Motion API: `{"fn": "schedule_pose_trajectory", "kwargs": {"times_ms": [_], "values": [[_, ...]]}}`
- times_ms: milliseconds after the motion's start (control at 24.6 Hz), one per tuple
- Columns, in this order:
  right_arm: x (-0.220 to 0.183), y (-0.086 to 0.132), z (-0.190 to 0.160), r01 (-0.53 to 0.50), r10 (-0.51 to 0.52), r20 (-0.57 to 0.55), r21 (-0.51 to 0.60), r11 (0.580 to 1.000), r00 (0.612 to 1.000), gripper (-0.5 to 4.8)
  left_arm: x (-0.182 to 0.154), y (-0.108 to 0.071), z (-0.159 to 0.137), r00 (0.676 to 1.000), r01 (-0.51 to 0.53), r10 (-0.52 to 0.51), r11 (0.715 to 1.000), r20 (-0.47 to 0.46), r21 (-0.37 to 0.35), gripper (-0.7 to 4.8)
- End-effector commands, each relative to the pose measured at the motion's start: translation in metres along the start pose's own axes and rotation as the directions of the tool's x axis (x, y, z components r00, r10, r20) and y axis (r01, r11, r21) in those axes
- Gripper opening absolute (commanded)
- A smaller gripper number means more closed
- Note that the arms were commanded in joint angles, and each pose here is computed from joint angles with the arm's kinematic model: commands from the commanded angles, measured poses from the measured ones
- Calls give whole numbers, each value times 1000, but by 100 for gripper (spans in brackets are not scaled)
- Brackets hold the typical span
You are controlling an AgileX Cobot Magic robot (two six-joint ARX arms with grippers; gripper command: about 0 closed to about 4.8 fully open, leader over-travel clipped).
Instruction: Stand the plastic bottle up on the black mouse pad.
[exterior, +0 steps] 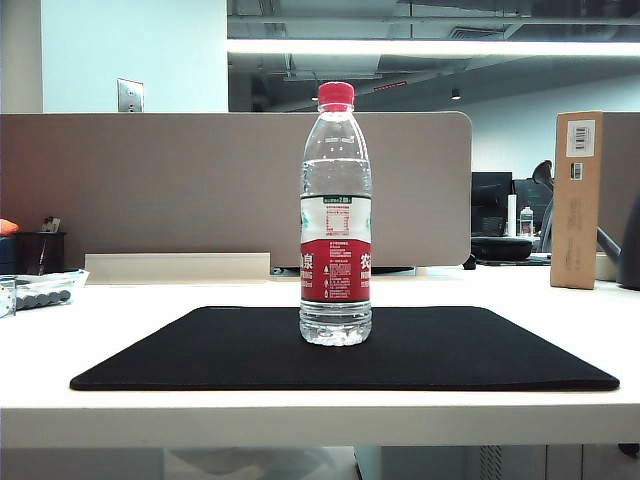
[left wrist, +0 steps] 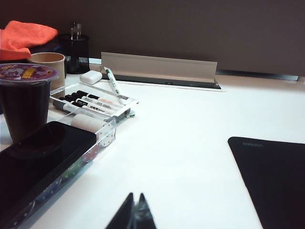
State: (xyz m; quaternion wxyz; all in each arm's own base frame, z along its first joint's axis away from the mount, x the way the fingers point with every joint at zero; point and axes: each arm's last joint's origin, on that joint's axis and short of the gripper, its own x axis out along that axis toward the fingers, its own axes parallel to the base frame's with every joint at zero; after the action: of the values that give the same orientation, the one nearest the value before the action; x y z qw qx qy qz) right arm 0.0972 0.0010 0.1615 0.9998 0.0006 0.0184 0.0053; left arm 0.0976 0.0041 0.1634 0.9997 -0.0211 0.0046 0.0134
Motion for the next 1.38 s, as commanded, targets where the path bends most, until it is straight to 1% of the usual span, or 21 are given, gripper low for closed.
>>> {"fn": "schedule_pose_trajectory", "kwargs": {"times_ms": [41,1385], "values": [[0,0,-1,2,-2,6,-2,1000,1000,-1,0,0,3,1000,-2,1,1000,25,31,-4],[0,0,-1,2,-2,6,-2,1000,1000,-1,0,0,3,1000,0,-1,999,24,34,-4]]}}
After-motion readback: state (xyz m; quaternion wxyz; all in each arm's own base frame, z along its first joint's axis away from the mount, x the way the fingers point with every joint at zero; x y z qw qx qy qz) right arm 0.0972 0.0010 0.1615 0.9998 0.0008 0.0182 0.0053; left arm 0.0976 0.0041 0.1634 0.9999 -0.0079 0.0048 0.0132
